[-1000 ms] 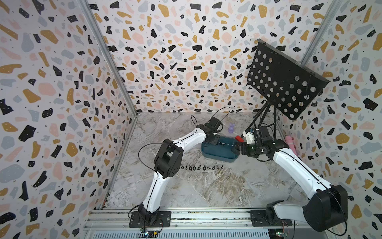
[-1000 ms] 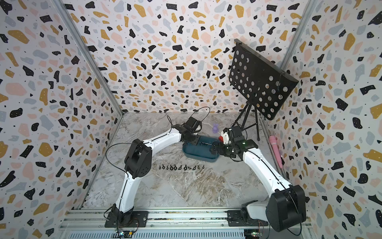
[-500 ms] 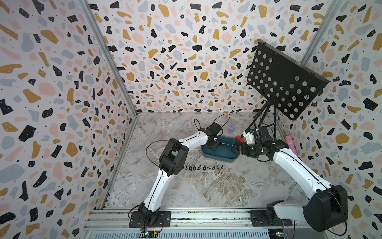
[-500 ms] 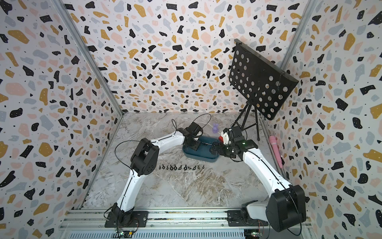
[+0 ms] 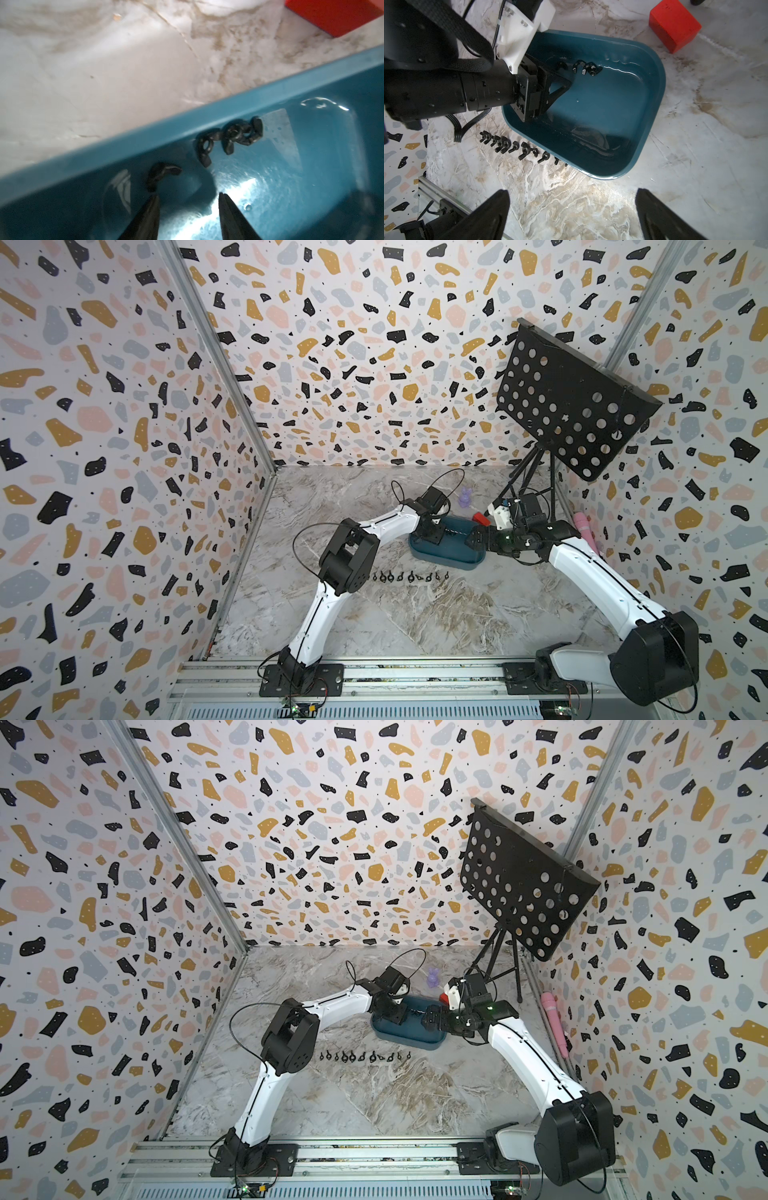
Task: Take out the wing nut from the storage box
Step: Pick up the wing nut from the storage box.
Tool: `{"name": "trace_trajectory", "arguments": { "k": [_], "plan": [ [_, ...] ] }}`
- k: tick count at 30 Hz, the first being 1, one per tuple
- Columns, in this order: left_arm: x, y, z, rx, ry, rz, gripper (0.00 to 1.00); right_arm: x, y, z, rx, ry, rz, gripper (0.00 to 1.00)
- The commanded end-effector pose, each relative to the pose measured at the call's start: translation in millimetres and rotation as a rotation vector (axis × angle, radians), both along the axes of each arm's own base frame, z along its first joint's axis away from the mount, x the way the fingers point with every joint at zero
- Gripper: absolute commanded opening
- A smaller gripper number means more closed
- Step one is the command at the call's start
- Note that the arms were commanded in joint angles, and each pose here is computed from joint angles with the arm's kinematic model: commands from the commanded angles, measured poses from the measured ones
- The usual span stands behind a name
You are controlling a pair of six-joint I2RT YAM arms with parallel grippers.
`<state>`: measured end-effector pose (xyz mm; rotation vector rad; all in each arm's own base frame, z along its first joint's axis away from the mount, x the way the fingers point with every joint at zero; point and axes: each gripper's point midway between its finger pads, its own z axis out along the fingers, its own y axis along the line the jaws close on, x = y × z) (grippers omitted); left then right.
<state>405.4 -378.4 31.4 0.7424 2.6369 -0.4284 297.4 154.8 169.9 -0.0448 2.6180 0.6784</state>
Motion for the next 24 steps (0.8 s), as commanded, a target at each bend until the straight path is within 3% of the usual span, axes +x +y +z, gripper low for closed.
{"name": "trace_trajectory", "arguments": {
  "k": [1, 9, 17, 24],
  "plan": [
    [-3.0, -7.2, 28.2, -0.056, -0.030, 0.007, 0.48, -2.9, -1.6, 6.3, 0.008, -0.014, 0.001, 1.00],
    [11.3, 0.7, 35.8, 0.013, -0.133, -0.020, 0.44, -4.5, -1.7, 5.9, 0.011, -0.012, 0.000, 1.00],
    [20.0, 9.8, 22.3, 0.153, -0.236, -0.195, 0.44, -5.3, -2.7, 4.2, 0.006, -0.009, -0.001, 1.00],
    [25.9, 9.9, 12.7, 0.200, -0.266, -0.265, 0.42, -4.5, -1.4, 2.6, 0.008, -0.002, 0.003, 1.00]
  ]
}}
